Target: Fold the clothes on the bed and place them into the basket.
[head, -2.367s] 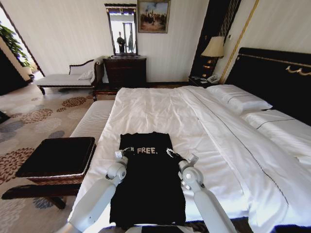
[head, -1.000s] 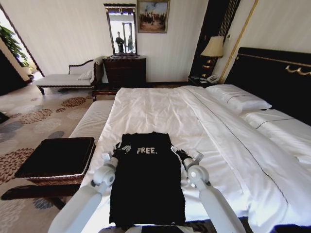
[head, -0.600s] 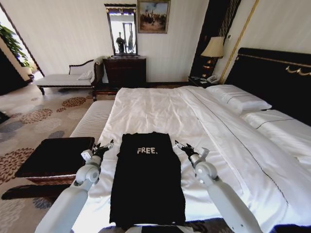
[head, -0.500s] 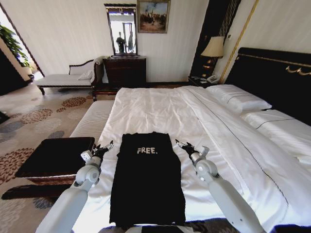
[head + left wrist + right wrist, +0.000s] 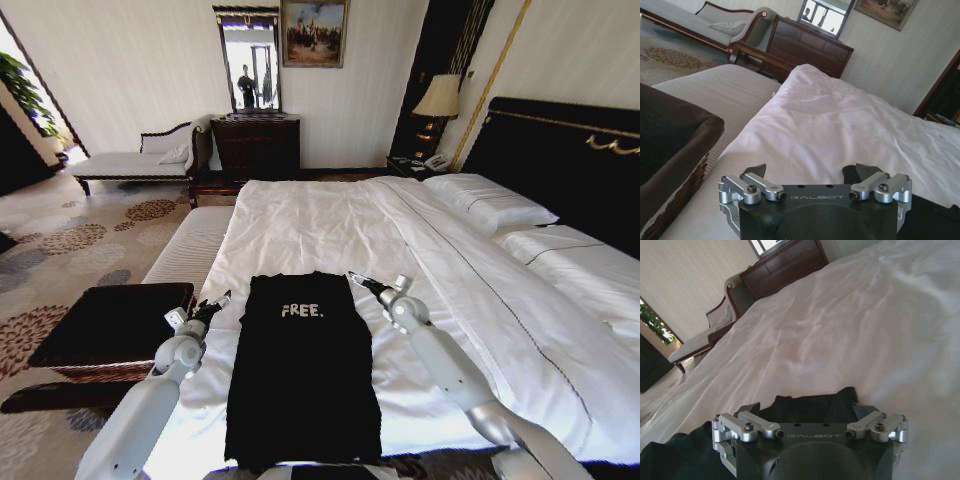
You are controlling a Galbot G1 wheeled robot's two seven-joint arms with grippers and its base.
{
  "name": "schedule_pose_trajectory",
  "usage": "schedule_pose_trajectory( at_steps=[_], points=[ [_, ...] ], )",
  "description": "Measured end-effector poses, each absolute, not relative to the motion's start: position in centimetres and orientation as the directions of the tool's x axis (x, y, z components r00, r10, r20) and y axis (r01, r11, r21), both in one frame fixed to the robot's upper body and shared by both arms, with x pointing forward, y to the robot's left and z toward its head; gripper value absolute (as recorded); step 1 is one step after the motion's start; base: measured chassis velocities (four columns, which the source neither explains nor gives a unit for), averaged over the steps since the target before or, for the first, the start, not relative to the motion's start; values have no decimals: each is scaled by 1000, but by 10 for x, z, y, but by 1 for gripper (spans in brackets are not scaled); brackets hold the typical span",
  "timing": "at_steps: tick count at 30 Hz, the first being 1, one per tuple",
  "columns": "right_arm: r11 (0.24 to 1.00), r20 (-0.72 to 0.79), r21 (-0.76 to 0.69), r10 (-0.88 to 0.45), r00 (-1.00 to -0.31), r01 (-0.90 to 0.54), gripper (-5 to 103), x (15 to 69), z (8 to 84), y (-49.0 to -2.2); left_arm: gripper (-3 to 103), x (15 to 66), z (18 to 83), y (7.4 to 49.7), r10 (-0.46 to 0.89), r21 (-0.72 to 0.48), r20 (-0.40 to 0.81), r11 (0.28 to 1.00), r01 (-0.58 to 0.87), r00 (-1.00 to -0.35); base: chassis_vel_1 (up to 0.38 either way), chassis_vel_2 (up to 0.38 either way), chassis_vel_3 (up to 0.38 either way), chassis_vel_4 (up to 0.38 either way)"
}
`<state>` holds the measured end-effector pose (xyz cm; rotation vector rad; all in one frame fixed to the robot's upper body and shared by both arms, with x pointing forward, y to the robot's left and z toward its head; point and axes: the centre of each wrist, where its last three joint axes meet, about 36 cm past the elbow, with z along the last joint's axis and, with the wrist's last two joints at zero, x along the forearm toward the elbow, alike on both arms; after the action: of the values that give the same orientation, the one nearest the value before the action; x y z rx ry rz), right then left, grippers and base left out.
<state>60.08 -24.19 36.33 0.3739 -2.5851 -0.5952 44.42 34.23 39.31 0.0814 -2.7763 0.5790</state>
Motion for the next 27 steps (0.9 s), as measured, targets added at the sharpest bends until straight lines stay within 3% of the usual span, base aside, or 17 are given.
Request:
schedule_pose_trajectory(
  at_steps=[3,13,27],
  points=[
    [873,422,472,-348,-837,-125,100,619,341,-230,100,438,399,336,23,-394,291,914,-98,-957,0,0,0,0],
    [885,328,453,-280,-902,-110,100,612,363,-264,100,416,404,323,45,-413,278,907,-77,-960,0,0,0,0],
    [898,420,436,-259,-870,-57,100,618,322,-265,100,417,408,323,44,-394,277,916,-72,-960,0,0,0,0]
  ],
)
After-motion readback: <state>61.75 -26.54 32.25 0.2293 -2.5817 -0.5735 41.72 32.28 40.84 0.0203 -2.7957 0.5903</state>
